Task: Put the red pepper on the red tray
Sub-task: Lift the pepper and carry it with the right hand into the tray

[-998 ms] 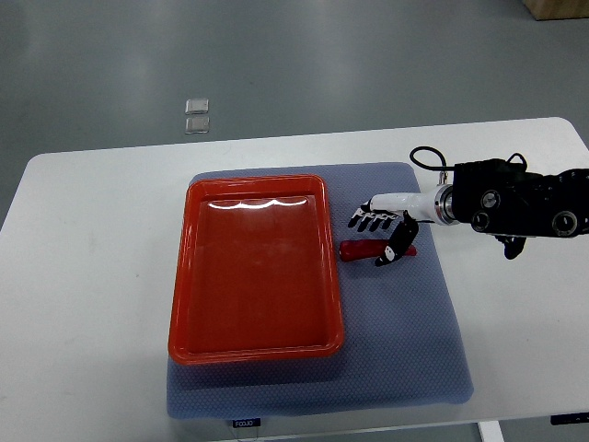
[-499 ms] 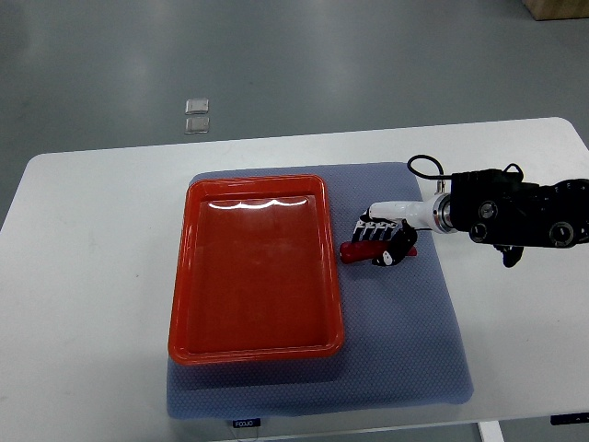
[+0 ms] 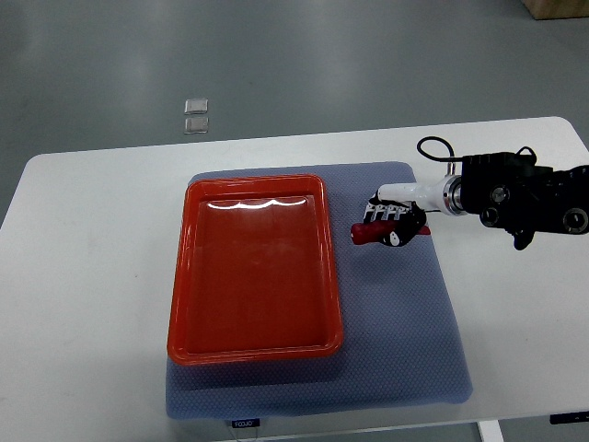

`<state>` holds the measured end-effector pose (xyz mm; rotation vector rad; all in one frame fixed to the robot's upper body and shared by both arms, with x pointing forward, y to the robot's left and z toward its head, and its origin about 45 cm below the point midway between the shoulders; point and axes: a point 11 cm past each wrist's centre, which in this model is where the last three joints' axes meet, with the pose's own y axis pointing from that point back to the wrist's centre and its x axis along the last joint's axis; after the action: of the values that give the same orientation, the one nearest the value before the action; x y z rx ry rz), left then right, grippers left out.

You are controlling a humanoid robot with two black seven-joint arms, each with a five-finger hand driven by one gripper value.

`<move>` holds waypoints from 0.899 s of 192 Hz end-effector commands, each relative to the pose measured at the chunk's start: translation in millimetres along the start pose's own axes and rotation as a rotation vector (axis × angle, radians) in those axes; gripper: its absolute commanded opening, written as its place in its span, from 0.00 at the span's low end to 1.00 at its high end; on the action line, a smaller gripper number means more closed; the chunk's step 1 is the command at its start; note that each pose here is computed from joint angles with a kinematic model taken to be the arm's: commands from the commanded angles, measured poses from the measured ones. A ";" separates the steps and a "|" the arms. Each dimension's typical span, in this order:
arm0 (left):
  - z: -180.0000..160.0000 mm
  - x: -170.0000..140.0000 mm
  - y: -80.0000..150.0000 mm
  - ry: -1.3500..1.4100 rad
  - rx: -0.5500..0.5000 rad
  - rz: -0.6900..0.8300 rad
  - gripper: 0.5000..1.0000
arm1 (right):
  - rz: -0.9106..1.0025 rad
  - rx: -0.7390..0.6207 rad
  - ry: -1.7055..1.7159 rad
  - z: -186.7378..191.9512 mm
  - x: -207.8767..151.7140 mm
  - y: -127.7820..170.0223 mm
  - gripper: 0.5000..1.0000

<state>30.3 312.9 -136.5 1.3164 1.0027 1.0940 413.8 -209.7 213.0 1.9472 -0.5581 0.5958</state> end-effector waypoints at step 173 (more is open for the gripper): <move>1.0 0.2 0.1 0.001 -0.002 0.000 1.00 | -0.019 0.195 0.084 -157.0 -11.8 -72.8 0.00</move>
<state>31.3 312.9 -136.4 1.3149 1.0022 1.0955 420.1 -30.0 228.2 2.1061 -0.4141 0.7624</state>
